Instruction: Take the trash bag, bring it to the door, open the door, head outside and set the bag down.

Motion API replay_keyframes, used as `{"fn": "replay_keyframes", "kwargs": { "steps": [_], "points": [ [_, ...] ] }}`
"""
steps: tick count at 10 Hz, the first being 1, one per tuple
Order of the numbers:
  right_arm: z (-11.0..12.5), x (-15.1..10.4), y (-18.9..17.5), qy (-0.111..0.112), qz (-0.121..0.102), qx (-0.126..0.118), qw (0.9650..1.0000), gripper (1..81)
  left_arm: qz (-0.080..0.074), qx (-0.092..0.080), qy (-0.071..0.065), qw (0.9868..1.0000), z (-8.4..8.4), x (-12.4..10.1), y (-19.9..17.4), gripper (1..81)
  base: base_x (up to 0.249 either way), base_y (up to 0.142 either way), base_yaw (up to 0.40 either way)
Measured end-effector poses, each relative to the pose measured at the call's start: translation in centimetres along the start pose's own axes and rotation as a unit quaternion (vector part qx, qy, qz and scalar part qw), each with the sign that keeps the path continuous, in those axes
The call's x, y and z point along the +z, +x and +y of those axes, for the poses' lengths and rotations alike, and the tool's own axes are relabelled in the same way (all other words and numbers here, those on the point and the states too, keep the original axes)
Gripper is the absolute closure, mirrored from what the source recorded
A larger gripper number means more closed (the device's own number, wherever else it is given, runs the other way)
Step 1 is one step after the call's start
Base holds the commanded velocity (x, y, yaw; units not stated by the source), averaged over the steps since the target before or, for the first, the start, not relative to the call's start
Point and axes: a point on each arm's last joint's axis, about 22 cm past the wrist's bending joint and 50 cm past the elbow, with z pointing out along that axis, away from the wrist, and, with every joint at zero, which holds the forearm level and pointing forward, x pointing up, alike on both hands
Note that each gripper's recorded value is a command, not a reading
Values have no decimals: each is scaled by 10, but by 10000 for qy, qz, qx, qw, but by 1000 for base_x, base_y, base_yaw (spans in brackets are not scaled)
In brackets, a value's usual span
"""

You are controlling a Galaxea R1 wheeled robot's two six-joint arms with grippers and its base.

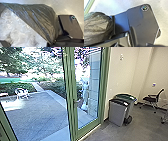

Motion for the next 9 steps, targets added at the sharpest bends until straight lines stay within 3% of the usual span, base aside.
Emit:
{"fn": "replay_keyframes", "kwargs": {
  "steps": [9],
  "points": [
    [1,0,1,-6,6,2,10000,10,4,-3,-23,10000,4,1,1,811,152,-65,0]
  ]
}}
